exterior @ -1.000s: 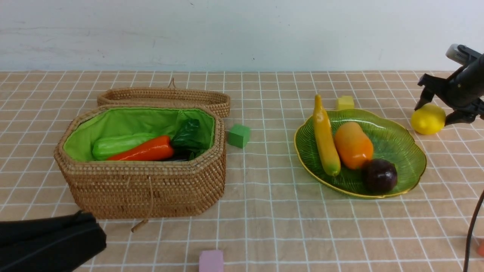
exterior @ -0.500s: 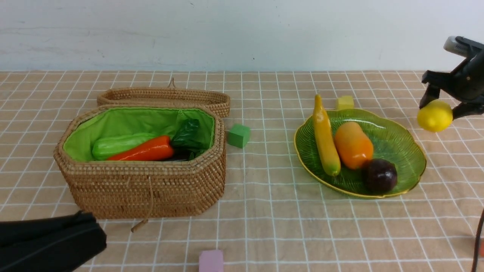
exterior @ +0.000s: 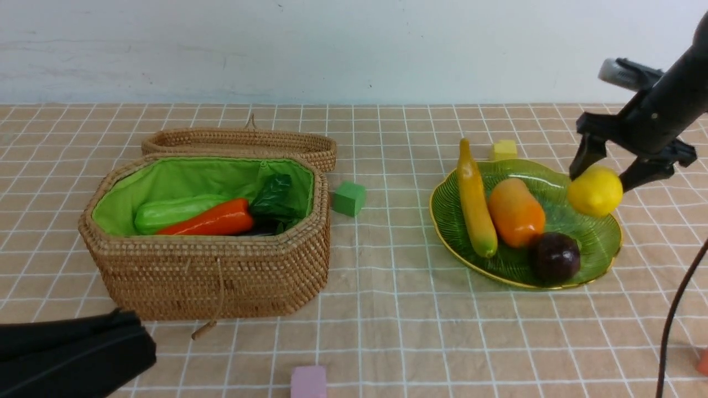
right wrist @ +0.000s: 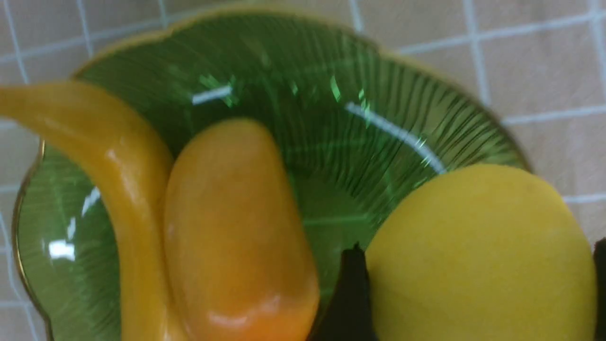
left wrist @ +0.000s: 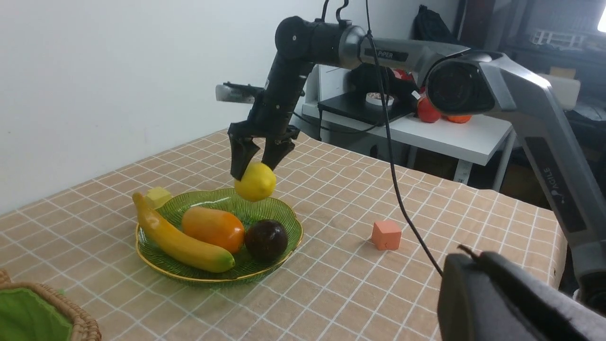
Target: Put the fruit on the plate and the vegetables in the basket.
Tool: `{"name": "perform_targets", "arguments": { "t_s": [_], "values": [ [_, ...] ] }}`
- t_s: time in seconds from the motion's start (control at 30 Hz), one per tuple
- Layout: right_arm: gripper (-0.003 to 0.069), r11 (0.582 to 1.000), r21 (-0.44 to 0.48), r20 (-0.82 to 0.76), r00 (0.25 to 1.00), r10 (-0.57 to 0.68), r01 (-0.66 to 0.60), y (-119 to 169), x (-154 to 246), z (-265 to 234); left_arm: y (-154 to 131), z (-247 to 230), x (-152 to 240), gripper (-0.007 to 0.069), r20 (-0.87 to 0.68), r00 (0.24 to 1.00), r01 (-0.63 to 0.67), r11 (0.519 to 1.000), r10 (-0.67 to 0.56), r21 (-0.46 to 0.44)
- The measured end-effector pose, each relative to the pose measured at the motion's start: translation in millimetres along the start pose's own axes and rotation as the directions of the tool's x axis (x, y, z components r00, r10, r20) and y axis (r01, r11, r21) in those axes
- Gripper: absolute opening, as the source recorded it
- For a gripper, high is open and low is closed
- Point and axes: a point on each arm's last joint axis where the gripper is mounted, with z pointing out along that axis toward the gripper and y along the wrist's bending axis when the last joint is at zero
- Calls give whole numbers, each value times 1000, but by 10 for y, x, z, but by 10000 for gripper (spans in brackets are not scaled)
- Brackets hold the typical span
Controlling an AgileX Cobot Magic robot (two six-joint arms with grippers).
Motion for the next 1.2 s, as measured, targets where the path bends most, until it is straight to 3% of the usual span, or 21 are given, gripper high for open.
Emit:
{"name": "perform_targets", "arguments": {
  "t_s": [0.3, 0.43, 0.5, 0.63, 0.73, 0.9, 0.97, 1.0, 1.1, 1.2],
  "values": [
    [577, 999, -6, -40, 998, -43, 43, 159, 91, 88, 0, 0, 0, -13, 0, 1000, 0, 1000, 0, 0],
    [651, 999, -1, -30, 998, -49, 49, 173, 90, 44, 0, 0, 0, -11, 0, 1000, 0, 1000, 0, 0],
    [679, 999, 8, -5, 999, -51, 51, 198, 88, -82, 0, 0, 0, -11, 0, 1000, 0, 1000, 0, 0],
    [662, 998, 19, 73, 995, -67, 66, 292, 117, -482, 12, 0, -12, -10, 13, 1000, -1, 1000, 1, -13],
    [598, 996, 27, 124, 989, -83, 81, 369, 265, -861, 40, -3, -43, -10, 47, 999, 0, 999, 2, -45],
    [379, 992, 38, 165, 978, -126, 122, 463, 926, -1536, 82, -88, -48, -13, 120, 992, -32, 992, 47, -119],
    [240, 989, 52, 182, 972, -147, 140, 465, 1456, -1839, 107, -150, 93, -13, 138, 988, -47, 986, 70, -160],
    [229, 988, 55, 186, 971, -151, 143, 467, 1497, -1870, 110, -154, 109, -13, 139, 988, -47, 985, 70, -163],
    [57, 985, 70, 272, 946, -174, 161, 435, 2295, -2182, 193, -196, 494, -13, 152, 988, -7, 973, 43, -230],
    [-8, 979, 99, 363, 910, -201, 177, 370, 2872, -2312, 256, -227, 719, -13, 190, 982, 72, 959, -19, -274]
  ]
}}
